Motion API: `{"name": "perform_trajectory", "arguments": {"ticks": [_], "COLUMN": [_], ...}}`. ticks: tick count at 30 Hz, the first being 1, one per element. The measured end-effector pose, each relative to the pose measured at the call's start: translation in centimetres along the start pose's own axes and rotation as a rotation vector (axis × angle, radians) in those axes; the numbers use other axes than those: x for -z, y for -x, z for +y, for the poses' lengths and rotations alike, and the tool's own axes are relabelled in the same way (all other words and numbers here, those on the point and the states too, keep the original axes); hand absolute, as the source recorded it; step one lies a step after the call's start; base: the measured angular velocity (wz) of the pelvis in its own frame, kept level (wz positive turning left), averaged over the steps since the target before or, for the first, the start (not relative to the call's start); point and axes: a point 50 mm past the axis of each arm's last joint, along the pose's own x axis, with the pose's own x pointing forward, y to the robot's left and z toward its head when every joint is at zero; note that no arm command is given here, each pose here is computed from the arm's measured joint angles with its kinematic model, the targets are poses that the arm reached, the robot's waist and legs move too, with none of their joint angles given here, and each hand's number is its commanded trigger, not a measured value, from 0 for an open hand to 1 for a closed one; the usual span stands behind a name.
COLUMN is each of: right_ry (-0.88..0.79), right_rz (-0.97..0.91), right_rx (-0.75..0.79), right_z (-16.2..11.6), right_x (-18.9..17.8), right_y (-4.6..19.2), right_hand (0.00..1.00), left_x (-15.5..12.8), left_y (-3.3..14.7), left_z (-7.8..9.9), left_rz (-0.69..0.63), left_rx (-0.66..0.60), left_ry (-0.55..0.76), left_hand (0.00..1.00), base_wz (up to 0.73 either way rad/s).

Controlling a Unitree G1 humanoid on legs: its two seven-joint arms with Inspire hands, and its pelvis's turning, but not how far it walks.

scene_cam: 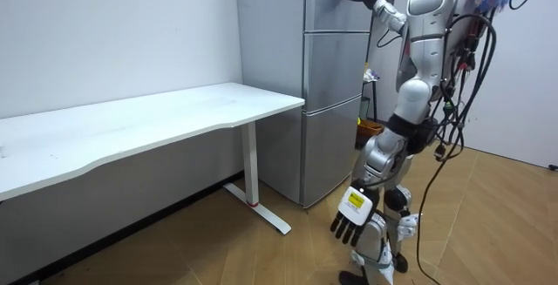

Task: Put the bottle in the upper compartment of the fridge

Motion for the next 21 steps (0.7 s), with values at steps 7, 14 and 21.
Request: {"name": "perform_trajectory", "arguments": {"ticks": [7, 14, 21], "right_ry": [-0.015, -0.069, -0.120], "right_rz": [0.024, 0.028, 0.018], "right_rx": [-0.003, 0.010, 0.025], "right_z": [-0.12, -0.31, -0.69], "right_x": [0.42, 0.29, -0.51], "right_y": [-0.42, -0.46, -0.34], "right_hand": [0.00, 0.00, 0.00], "left_x": [-0.63, -0.56, -0.18], "left_y": [-0.01, -0.02, 0.04], "left_z": [0.62, 0.76, 0.58], "left_rz": [-0.026, -0.024, -0.016], "left_rx": [-0.015, 0.000, 0.003], "left_ry": [-0.019, -0.019, -0.023], "left_hand": [0.00, 0.00, 0.00], "base_wz": [0.00, 0.00, 0.03]}}
